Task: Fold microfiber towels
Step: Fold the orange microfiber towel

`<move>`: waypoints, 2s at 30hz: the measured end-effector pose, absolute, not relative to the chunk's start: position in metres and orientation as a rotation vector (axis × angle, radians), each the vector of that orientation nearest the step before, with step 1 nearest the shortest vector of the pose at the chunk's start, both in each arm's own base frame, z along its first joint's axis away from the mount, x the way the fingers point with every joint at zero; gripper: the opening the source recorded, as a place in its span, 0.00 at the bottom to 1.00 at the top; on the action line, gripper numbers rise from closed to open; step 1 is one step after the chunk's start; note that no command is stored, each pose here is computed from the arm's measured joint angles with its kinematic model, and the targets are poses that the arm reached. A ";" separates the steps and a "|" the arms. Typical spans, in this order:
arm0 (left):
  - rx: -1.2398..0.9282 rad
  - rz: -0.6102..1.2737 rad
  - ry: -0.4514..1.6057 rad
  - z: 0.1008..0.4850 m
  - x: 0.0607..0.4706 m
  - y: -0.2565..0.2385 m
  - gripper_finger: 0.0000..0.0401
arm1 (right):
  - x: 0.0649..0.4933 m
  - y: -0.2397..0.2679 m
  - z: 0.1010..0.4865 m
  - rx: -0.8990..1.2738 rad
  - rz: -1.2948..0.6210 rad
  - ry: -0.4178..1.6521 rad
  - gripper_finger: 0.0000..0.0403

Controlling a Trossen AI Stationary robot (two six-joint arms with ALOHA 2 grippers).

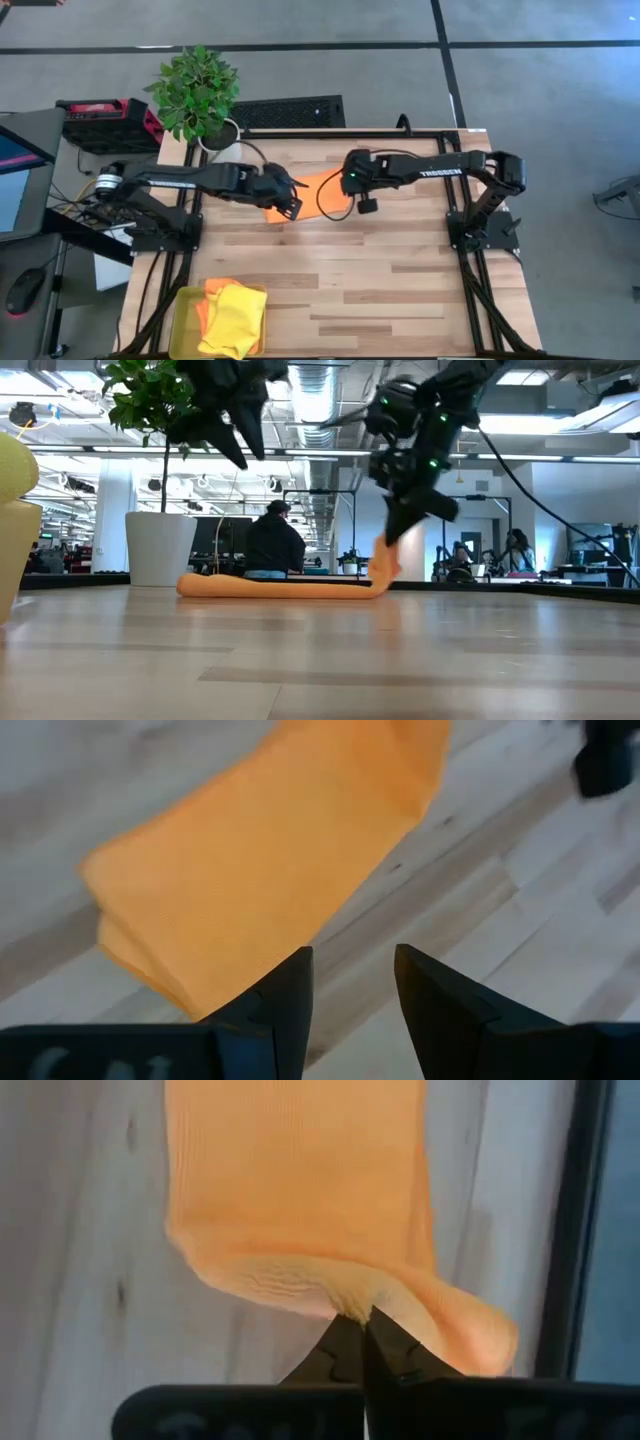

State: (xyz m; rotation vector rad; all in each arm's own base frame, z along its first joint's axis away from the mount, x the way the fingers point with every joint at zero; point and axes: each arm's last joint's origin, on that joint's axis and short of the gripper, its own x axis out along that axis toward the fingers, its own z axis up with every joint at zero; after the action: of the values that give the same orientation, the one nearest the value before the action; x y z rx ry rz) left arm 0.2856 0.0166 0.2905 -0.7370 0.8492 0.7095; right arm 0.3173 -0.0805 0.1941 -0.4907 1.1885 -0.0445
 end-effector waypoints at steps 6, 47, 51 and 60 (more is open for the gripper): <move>-0.718 0.733 0.707 0.325 0.253 0.017 0.34 | 0.349 -0.071 0.200 -0.502 -0.007 1.087 0.01; -0.633 0.746 0.691 0.355 0.193 0.016 0.34 | 0.492 -0.055 0.221 -0.560 0.060 0.799 0.06; -0.632 0.747 0.694 0.355 0.193 0.016 0.34 | 0.493 -0.055 0.221 -0.560 0.059 0.795 0.11; -0.628 0.751 0.707 0.354 0.192 0.016 0.34 | 0.493 -0.051 0.221 -0.562 0.069 0.789 0.27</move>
State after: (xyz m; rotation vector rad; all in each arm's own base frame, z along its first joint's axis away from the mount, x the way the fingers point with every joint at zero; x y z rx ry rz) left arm 0.1918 0.0161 0.3538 -0.6282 0.7069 0.7510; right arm 0.4934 -0.0510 0.2211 -0.5618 0.7885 0.0691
